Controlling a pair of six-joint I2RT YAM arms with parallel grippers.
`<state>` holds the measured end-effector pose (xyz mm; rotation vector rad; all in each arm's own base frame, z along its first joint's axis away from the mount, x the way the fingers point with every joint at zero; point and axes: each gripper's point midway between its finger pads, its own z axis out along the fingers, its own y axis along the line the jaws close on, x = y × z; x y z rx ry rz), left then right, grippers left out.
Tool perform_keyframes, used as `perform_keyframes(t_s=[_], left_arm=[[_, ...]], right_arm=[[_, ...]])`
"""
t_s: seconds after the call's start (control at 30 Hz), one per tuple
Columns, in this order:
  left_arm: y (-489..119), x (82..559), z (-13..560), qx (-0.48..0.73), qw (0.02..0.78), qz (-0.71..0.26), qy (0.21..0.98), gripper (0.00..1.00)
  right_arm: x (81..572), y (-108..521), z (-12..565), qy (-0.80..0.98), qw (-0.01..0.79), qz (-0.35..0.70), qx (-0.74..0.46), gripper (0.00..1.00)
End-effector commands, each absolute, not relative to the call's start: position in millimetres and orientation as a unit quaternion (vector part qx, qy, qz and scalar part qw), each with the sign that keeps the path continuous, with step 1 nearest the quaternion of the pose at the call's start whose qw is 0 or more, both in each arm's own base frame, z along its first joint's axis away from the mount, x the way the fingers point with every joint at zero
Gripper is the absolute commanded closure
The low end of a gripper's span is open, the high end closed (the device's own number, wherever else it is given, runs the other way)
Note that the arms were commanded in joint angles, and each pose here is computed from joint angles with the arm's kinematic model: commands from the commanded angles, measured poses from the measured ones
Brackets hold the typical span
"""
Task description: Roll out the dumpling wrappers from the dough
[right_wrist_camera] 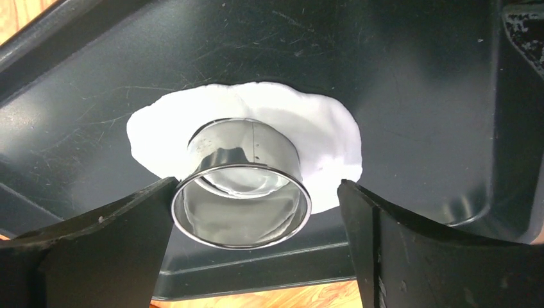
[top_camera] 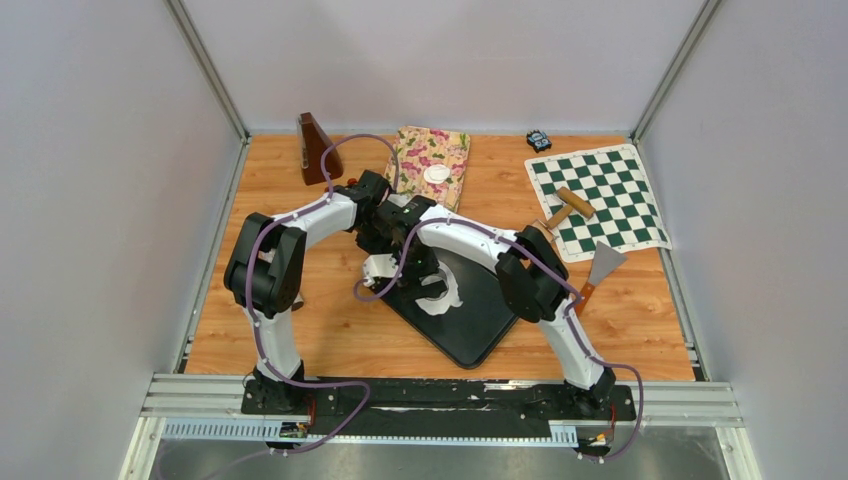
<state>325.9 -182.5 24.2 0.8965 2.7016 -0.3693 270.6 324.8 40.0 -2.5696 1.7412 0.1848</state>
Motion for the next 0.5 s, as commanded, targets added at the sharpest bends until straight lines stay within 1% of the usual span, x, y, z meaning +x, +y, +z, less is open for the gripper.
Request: perform_keyframes(t_s=[0.0, 0.23, 0.47], left_arm=[[-190.9, 336.0, 45.1, 0.311, 0.173, -0.132, 0.925, 1.00], [-191.8, 337.1, 47.8, 0.312, 0.177, -0.133, 0.924, 1.00], [-190.9, 337.4, 49.3, 0.313, 0.179, -0.130, 0.923, 1.00]], right_arm=[[274.6, 330.5, 72.2, 0.558, 0.055, 0.054, -0.827, 0.00], [275.0, 332.5, 65.6, 0.573, 0.075, 0.049, -0.815, 0.00], [274.8, 332.9, 89.2, 0.580, 0.108, 0.050, -0.806, 0.00]])
